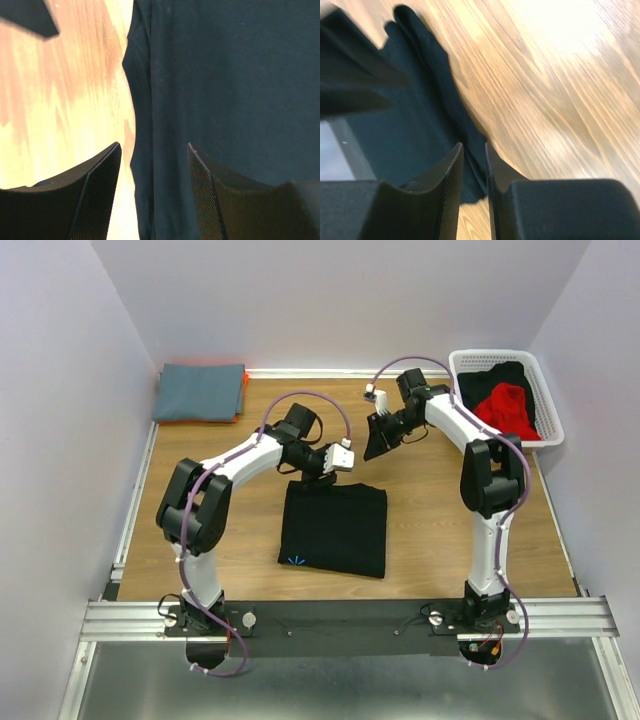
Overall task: Fold and stack the t-shirts
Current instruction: Fold the tshirt
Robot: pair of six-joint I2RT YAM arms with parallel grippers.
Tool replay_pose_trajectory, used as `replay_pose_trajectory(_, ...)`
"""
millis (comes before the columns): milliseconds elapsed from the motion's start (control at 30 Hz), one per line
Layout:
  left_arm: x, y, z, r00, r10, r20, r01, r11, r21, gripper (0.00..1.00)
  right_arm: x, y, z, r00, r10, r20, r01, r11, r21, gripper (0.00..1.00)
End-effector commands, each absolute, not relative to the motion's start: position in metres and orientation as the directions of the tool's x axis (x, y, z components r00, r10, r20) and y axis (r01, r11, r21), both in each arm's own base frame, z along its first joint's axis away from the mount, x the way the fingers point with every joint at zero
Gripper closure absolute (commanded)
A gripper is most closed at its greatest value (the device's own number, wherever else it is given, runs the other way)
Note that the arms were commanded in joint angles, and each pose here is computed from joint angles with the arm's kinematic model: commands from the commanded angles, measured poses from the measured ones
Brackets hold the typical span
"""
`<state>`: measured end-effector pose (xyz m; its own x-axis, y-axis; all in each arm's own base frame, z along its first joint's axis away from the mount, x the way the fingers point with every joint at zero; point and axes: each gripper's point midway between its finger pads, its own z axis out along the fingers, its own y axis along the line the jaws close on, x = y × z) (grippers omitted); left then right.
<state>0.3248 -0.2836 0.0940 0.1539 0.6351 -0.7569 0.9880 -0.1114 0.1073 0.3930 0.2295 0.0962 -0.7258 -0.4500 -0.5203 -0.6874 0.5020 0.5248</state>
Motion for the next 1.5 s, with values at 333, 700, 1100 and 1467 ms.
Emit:
replay_pose_trajectory(333,0.314,-0.300,0.044,0.100,0.685,-0.721,0.987,-0.160,-0.016,0.60,0.386,0.262,0.080,-0.820,-0.381,-0.427,-0.563,0.402,0.722,0.71)
replay_pose_trajectory(700,0.302,-0.295,0.067,0.185,0.672,-0.717,0.979,-0.194,0.071,1.00,0.372,0.282,0.064,-0.836,-0.396,-0.379,-0.513,0.320,0.796,0.72)
replay_pose_trajectory(1100,0.298,-0.295,0.095,0.362,0.656,-0.663,0.930,-0.200,0.309,1.00,0.332,0.315,0.036,-0.856,-0.441,-0.270,-0.382,0.186,0.905,0.76)
replay_pose_trajectory(1467,0.318,-0.293,0.116,0.409,0.654,-0.636,0.898,-0.165,0.409,1.00,0.308,0.302,-0.009,-0.846,-0.489,-0.211,-0.360,0.234,0.903,0.77)
